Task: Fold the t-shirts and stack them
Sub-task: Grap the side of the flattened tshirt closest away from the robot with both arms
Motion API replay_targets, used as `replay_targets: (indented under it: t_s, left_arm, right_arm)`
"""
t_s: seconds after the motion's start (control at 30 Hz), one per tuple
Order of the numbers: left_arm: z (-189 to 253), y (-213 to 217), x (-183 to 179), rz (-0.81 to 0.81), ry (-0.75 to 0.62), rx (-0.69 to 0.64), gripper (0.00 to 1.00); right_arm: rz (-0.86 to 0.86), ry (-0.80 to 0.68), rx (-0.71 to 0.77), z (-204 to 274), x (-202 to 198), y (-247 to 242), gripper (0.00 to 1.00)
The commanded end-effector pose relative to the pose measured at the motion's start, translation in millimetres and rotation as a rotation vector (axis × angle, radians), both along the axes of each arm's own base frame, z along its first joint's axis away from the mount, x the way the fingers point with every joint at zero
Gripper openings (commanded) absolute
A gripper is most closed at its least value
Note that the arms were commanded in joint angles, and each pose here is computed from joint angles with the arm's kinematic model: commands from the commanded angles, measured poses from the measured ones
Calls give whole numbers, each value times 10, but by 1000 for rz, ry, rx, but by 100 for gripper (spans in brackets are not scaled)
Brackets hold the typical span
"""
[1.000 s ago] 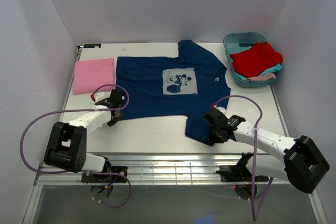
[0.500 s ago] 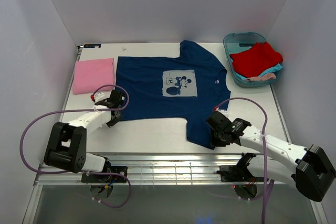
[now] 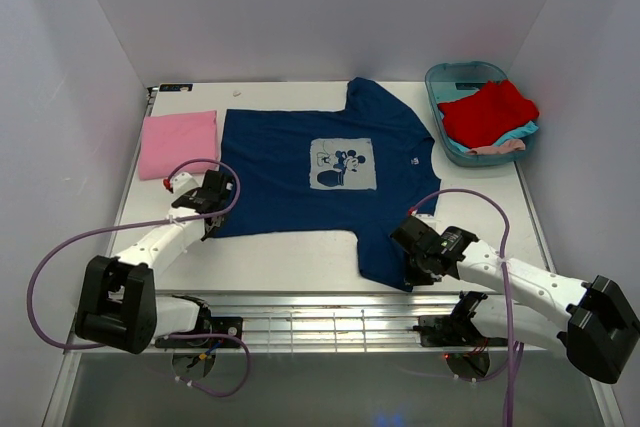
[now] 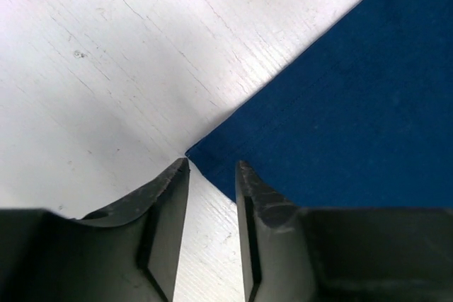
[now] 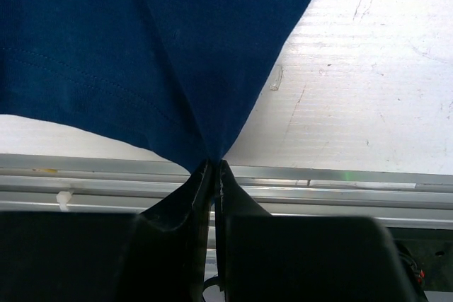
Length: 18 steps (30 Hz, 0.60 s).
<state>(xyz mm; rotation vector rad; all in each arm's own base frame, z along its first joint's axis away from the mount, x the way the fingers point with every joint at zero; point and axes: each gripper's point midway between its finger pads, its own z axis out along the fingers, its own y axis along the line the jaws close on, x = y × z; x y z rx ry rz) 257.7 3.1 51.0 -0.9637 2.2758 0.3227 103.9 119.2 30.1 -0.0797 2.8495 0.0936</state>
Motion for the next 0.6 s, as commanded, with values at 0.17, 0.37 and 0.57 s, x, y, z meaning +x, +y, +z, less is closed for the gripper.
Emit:
replay_targets:
  t_s: [0.17,0.37,0.57]
  left_arm:
    - [-186,4,-49,16,54,-7,49]
    - [-252,-6,-24,20,71,-25,49]
    - [-477,-68,-84,25,142,-70,49]
  right_arm:
    - [-14,-25,25,117,47,73,8]
    - [-19,-37,44,156,45,87,8]
    - [-24,-45,42,179,45,68,8]
